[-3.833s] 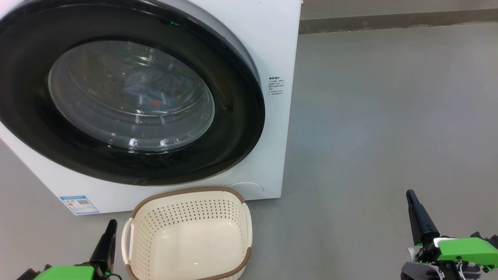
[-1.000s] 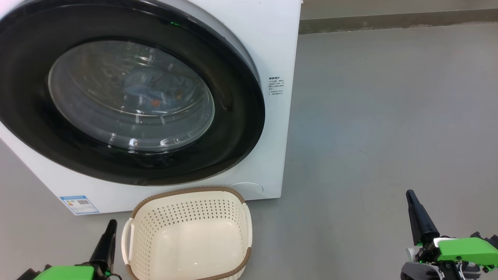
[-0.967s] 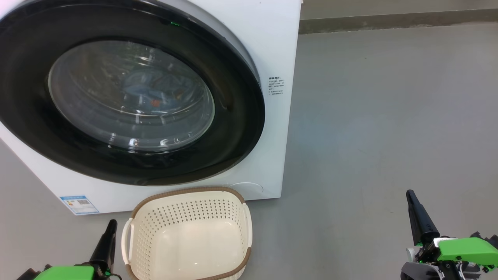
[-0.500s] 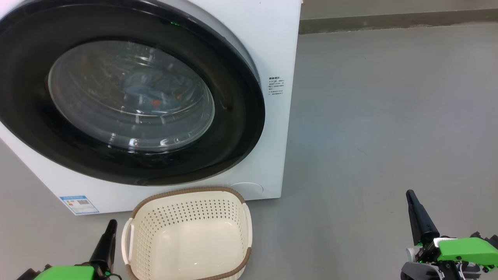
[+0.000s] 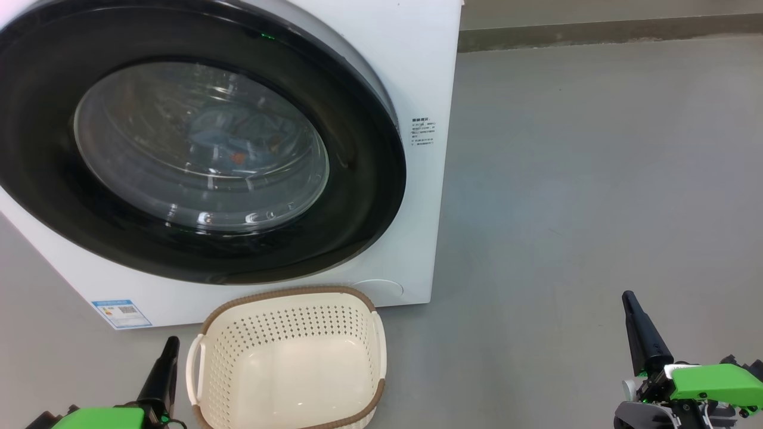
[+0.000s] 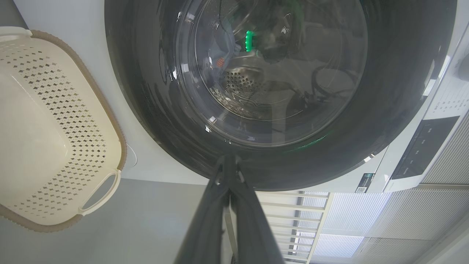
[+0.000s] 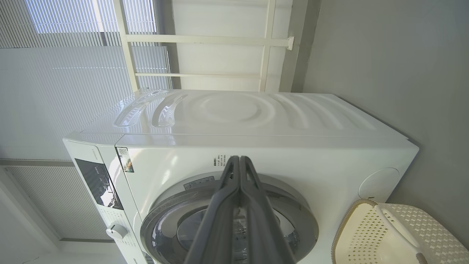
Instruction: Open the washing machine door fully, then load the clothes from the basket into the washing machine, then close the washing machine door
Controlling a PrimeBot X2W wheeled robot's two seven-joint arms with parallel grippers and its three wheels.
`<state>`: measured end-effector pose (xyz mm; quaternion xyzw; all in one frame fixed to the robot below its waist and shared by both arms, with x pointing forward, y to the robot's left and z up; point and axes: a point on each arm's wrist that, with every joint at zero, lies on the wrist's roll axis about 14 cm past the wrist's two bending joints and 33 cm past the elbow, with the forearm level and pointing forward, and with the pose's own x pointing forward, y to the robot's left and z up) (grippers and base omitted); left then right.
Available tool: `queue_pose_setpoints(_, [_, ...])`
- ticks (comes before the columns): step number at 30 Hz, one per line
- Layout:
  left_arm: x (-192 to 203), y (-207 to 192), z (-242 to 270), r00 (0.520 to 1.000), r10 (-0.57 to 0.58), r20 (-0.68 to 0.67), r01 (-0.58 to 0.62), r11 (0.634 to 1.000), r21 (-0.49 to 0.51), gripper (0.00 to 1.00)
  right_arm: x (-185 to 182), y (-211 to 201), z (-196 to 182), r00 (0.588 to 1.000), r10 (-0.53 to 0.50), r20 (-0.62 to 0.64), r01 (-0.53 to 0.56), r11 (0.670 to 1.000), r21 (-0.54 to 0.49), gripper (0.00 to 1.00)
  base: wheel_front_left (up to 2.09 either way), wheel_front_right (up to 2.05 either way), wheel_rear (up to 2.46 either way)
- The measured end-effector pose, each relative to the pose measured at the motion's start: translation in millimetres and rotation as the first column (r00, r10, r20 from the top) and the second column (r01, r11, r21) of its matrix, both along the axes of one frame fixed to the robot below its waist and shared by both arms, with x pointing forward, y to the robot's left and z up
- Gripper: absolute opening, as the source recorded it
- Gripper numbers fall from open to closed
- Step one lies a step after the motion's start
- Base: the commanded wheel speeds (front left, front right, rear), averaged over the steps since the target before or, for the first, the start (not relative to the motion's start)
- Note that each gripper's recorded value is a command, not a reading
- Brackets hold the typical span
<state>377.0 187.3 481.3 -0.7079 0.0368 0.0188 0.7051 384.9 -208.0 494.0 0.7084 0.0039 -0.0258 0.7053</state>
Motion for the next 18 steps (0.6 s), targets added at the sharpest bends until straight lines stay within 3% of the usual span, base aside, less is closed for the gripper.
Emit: queue_pose_setpoints(18, [0.0, 0.0, 0.0, 1.000, 0.000, 0.000, 0.000, 1.000, 0.000, 0.00, 0.0, 0.0, 0.0, 1.000, 0.000, 0.000, 0.000, 1.000, 0.000, 0.00, 0.00, 0.00, 0.00])
